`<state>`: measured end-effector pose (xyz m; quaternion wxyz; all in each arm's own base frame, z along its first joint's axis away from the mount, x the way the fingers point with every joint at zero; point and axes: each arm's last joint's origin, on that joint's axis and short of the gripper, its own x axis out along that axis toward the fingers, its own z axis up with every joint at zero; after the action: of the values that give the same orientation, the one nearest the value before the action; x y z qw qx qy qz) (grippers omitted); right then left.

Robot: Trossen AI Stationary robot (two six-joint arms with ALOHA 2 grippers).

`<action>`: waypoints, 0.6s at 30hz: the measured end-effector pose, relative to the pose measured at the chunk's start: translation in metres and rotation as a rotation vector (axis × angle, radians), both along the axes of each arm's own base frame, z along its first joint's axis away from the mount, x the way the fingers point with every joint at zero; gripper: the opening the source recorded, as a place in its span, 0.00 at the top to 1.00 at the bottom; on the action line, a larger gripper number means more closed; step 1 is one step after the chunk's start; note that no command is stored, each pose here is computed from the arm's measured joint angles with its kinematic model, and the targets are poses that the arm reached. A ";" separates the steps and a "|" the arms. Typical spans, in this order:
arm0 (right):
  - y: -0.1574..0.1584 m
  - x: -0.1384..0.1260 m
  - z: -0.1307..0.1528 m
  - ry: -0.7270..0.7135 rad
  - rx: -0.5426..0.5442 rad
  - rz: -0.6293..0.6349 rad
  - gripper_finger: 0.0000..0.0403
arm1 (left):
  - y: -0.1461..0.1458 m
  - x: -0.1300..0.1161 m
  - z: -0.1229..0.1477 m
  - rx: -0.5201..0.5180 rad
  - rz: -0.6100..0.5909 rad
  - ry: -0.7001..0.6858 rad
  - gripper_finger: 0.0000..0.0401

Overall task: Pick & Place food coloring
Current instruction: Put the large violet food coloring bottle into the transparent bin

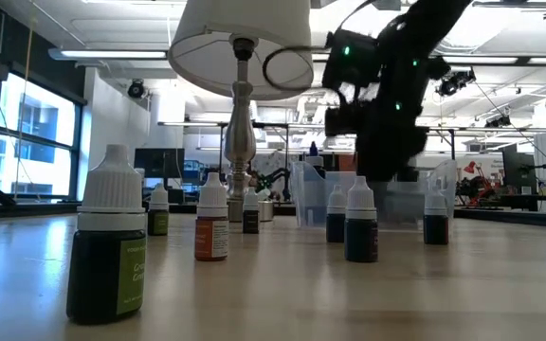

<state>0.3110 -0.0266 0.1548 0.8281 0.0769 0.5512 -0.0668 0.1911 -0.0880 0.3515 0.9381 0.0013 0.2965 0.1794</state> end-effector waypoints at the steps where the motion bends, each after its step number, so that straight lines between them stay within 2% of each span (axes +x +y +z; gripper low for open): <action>1: 0.000 -0.001 0.006 -0.021 0.002 -0.011 0.72 | 0.000 0.000 0.000 0.000 0.000 0.000 0.74; 6: 0.005 -0.009 0.041 -0.150 -0.038 -0.034 0.72 | 0.000 0.000 0.000 0.000 0.000 0.000 0.74; 12: 0.025 -0.025 0.091 -0.418 -0.266 -0.068 0.72 | 0.000 0.000 0.000 -0.003 -0.003 0.001 0.74; 15: 0.039 -0.035 0.092 -0.650 -0.310 -0.052 0.72 | 0.000 0.000 0.000 -0.012 -0.011 0.006 0.74; 18: 0.048 -0.050 0.067 -0.857 -0.315 -0.077 0.72 | 0.000 0.000 0.000 -0.011 -0.011 0.007 0.74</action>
<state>0.2611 0.0217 0.2213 0.9800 -0.0089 0.1386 -0.1426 0.1913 -0.0885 0.3511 0.9380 -0.0017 0.3005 0.1725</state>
